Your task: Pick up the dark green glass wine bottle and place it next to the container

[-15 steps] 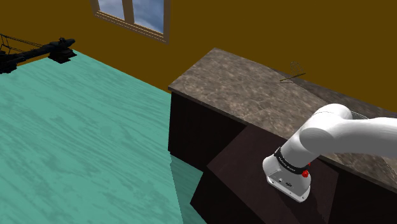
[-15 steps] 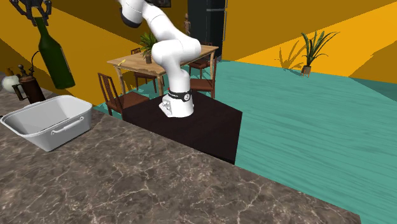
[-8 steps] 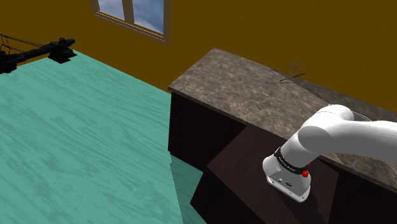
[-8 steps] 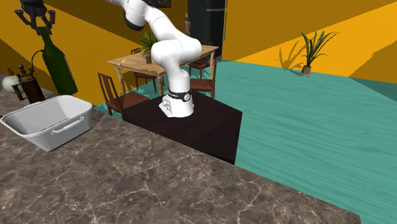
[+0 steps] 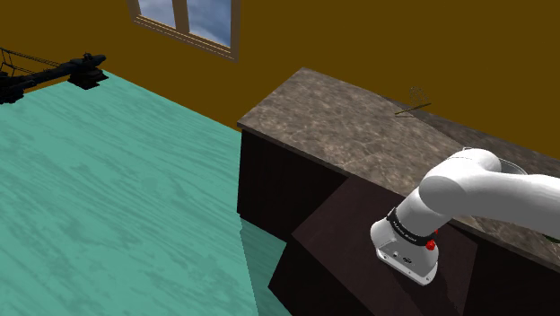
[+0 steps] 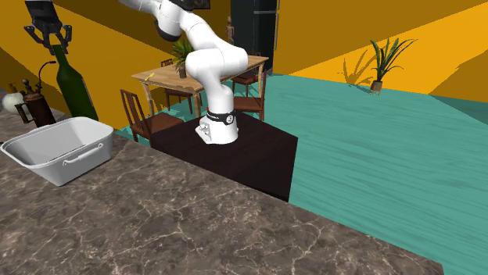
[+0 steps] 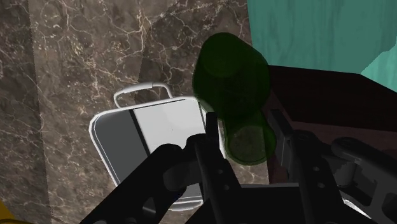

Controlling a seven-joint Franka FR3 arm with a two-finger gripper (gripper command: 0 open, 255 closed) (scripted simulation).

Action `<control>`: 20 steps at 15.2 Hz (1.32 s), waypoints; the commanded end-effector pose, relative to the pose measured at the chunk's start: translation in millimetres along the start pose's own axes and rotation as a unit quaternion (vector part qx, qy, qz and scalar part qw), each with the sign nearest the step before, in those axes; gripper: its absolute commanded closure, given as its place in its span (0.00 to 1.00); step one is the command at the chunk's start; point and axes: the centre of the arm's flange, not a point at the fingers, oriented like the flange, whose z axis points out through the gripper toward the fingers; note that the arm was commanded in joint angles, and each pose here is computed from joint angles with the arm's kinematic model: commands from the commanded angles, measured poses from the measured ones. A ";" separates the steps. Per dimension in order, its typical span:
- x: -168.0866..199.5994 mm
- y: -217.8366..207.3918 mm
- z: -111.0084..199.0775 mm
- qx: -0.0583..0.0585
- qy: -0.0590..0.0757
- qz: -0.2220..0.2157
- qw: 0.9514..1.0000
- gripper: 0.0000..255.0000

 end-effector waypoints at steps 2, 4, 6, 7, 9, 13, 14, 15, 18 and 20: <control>0.5 -0.8 16.6 0.000 0.000 0.000 1.000 1.00; 0.2 -1.1 27.1 0.000 0.000 0.000 1.000 1.00; -0.1 -1.3 37.7 0.000 0.000 0.000 1.000 1.00; -0.2 -1.5 42.9 0.000 0.000 0.000 1.000 1.00; -0.7 -1.8 57.2 0.000 0.000 0.000 1.000 1.00; -0.7 -1.8 57.2 0.000 0.000 0.000 1.000 1.00; -0.7 -1.8 57.2 0.000 0.000 0.000 1.000 1.00; -0.7 -1.8 57.2 0.000 0.000 0.000 1.000 1.00; -0.6 -1.8 57.2 0.000 0.000 0.000 1.000 0.00; -0.7 -1.8 57.2 0.000 0.000 0.000 1.000 0.00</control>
